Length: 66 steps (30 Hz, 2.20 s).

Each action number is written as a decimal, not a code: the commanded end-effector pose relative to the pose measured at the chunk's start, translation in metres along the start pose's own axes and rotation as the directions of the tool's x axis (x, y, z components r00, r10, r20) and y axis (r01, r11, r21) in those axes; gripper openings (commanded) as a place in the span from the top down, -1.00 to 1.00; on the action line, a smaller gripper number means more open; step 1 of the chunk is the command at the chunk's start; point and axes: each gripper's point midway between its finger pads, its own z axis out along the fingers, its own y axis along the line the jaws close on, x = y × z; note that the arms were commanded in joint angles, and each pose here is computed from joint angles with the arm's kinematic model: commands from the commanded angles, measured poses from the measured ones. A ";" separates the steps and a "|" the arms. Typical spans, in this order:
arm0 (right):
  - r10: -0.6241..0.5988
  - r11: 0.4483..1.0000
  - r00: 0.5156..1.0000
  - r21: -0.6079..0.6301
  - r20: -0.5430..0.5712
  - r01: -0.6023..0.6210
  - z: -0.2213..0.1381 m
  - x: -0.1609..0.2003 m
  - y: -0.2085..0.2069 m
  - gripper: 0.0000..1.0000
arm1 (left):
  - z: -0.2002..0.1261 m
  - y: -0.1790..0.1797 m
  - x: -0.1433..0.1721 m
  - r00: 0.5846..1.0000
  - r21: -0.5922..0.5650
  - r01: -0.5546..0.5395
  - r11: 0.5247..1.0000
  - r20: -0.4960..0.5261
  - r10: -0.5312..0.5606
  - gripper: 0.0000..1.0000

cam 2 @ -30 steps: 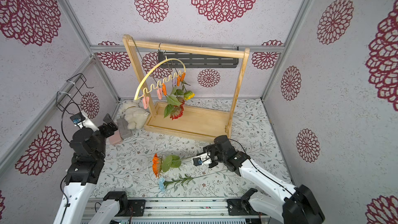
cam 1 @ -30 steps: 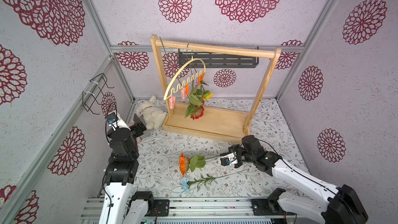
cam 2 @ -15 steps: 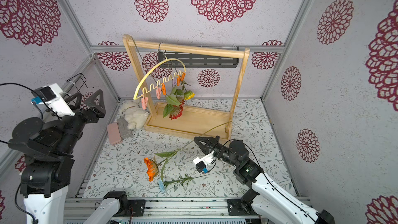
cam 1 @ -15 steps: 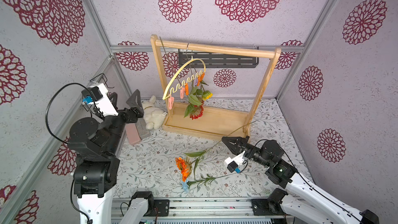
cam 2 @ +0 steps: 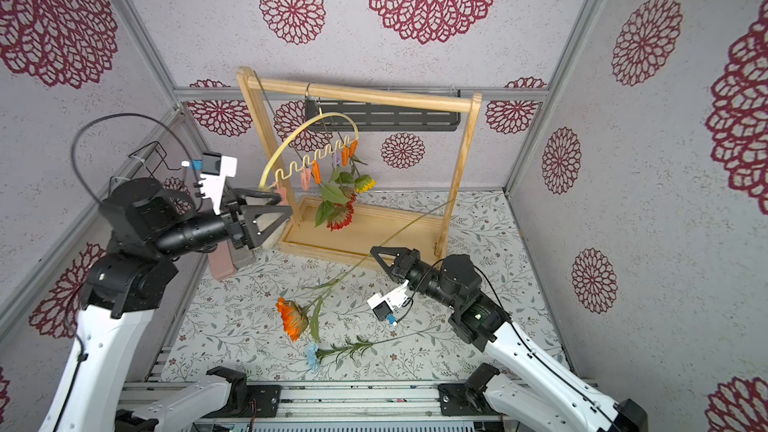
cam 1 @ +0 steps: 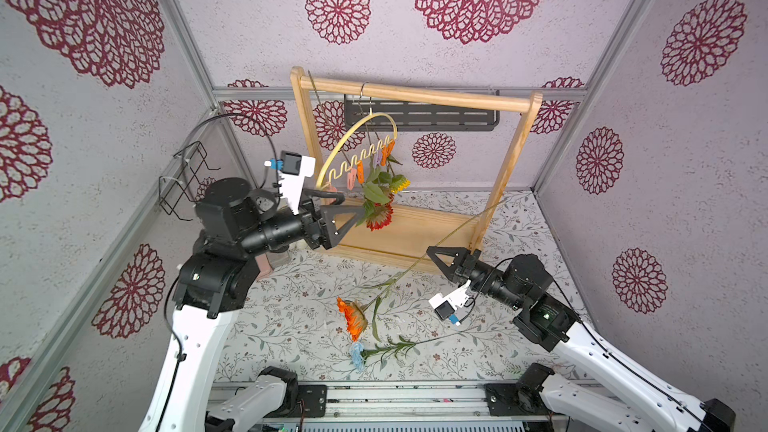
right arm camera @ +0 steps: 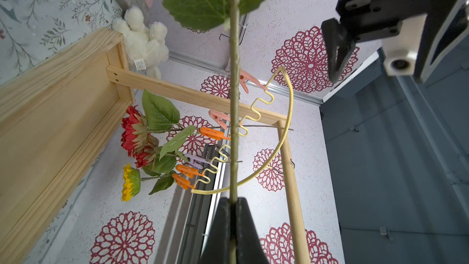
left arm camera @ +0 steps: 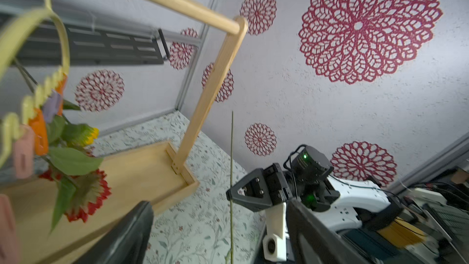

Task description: Dry the flowers on a clothes hanger

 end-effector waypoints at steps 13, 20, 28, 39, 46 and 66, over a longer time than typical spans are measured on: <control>-0.154 0.986 0.987 0.073 0.039 0.151 0.016 0.003 -0.040 1.00 | 0.050 -0.019 0.118 0.829 0.188 0.340 0.921 -0.523 -0.199 -0.26; -0.151 0.987 0.984 0.078 0.098 0.144 0.027 -0.008 -0.041 1.00 | 0.059 -0.009 0.135 0.785 0.141 0.356 0.924 -0.582 -0.213 -0.07; -0.138 0.989 0.980 0.073 0.140 0.129 0.031 -0.021 -0.041 1.00 | 0.069 -0.001 0.135 0.781 0.106 0.334 0.937 -0.588 -0.211 0.04; -0.134 0.990 0.982 0.054 0.135 0.128 0.032 -0.022 -0.038 1.00 | 0.073 -0.003 0.134 0.777 0.127 0.340 0.932 -0.596 -0.203 1.00; -0.123 0.992 0.983 0.053 0.133 0.116 0.030 -0.022 -0.039 1.00 | 0.074 -0.005 0.134 0.781 0.144 0.338 0.930 -0.594 -0.192 1.00; 0.220 0.954 0.956 0.164 0.194 -0.252 0.008 -0.030 -0.058 -0.15 | 0.024 -0.012 0.039 0.918 -0.005 -0.394 0.919 0.054 0.394 1.00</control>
